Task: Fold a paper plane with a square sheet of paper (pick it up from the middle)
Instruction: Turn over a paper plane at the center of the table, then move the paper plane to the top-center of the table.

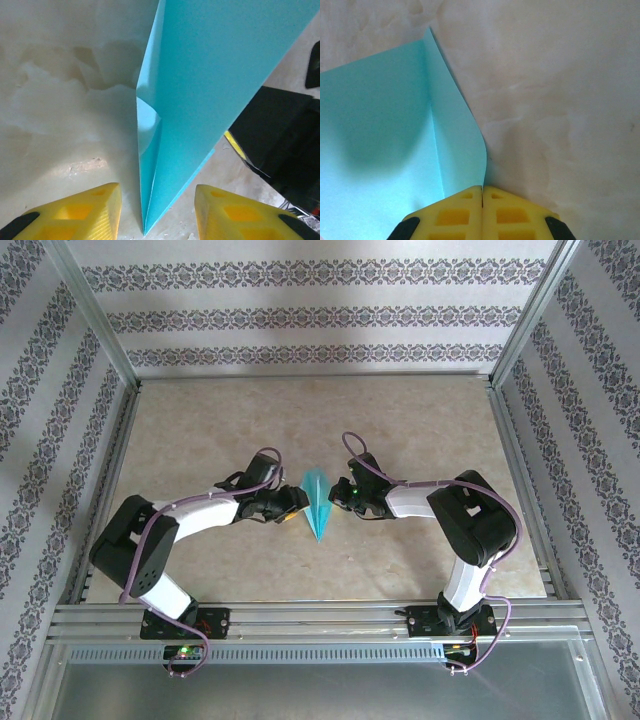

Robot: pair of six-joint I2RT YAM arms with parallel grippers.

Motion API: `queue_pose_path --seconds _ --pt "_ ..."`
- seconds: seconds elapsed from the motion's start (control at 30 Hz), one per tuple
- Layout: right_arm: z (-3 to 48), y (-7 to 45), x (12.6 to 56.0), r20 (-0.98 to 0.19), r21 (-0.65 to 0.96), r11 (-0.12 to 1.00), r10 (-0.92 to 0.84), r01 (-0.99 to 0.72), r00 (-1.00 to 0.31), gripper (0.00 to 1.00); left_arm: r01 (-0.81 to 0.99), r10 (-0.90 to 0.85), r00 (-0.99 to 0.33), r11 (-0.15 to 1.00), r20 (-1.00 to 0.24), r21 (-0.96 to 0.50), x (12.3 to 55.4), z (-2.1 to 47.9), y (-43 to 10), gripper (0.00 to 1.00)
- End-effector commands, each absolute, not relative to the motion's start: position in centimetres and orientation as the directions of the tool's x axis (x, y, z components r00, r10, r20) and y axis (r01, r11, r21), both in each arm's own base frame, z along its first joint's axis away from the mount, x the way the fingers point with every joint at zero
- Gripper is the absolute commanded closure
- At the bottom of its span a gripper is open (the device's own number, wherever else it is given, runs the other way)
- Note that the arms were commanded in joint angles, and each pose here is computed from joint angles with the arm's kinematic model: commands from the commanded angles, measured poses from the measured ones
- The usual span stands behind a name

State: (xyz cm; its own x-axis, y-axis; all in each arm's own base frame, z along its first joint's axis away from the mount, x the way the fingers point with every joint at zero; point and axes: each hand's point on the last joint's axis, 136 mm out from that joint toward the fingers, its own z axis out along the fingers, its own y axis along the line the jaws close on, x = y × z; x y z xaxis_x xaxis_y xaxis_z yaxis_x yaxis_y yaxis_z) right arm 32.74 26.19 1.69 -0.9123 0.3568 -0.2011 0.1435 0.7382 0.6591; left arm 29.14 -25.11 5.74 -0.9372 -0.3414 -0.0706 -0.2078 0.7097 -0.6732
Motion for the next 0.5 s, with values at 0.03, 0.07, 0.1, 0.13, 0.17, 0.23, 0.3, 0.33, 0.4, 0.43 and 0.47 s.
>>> queue_pose_path --seconds 0.03,0.07,0.1,0.13,0.17,0.23,0.3,0.33,0.4,0.43,0.47 --pt "1.4 26.4 32.7 -0.183 0.655 0.74 0.35 0.152 -0.919 0.99 -0.122 -0.278 -0.955 0.689 -0.104 -0.715 29.6 7.0 -27.3 0.62" --pt "1.4 26.4 32.7 -0.183 0.655 0.74 0.35 0.151 -0.919 0.99 -0.119 -0.27 -0.957 0.691 -0.102 -0.713 29.6 6.9 -27.5 0.62" --pt "1.4 26.4 32.7 -0.183 0.655 0.74 0.35 0.152 -0.919 0.99 -0.117 -0.264 -0.959 0.691 -0.099 -0.713 29.6 6.8 -27.7 0.63" --pt "1.4 26.4 32.7 -0.183 0.655 0.74 0.352 0.153 -0.918 0.99 -0.114 -0.257 -0.962 0.689 -0.095 -0.716 29.5 6.7 -27.9 0.63" --pt "1.4 26.3 32.7 -0.182 0.655 0.739 0.353 0.154 -0.918 0.99 -0.11 -0.252 -0.963 0.683 -0.092 -0.722 29.5 6.8 -28.1 0.65" --pt "1.4 26.4 32.7 -0.183 0.656 0.739 0.353 0.153 -0.918 1.0 -0.099 -0.243 -0.966 0.672 -0.092 -0.734 29.6 6.9 -28.6 0.71" --pt "1.4 26.4 32.7 -0.181 0.655 0.74 0.352 0.154 -0.918 0.99 -0.092 -0.233 -0.968 0.672 -0.093 -0.734 29.7 7.0 -28.9 0.72" --pt "1.4 26.3 32.7 -0.181 0.655 0.739 0.354 0.156 -0.918 1.0 -0.093 -0.232 -0.969 0.677 -0.091 -0.73 29.7 6.8 -28.9 0.72" --pt "1.4 26.4 32.7 -0.181 0.656 0.739 0.351 0.153 -0.919 1.0 -0.098 -0.225 -0.971 0.689 -0.083 -0.719 29.6 6.3 -28.9 0.7" --pt "1.5 26.4 32.7 -0.183 0.657 0.738 0.352 0.152 -0.918 1.0 -0.097 -0.22 -0.972 0.69 -0.081 -0.717 29.5 6.1 -28.9 0.69" --pt "1.5 26.4 32.7 -0.181 0.659 0.737 0.352 0.152 -0.918 1.0 -0.097 -0.218 -0.973 0.693 -0.079 -0.715 29.6 6.0 -29.0 0.68"
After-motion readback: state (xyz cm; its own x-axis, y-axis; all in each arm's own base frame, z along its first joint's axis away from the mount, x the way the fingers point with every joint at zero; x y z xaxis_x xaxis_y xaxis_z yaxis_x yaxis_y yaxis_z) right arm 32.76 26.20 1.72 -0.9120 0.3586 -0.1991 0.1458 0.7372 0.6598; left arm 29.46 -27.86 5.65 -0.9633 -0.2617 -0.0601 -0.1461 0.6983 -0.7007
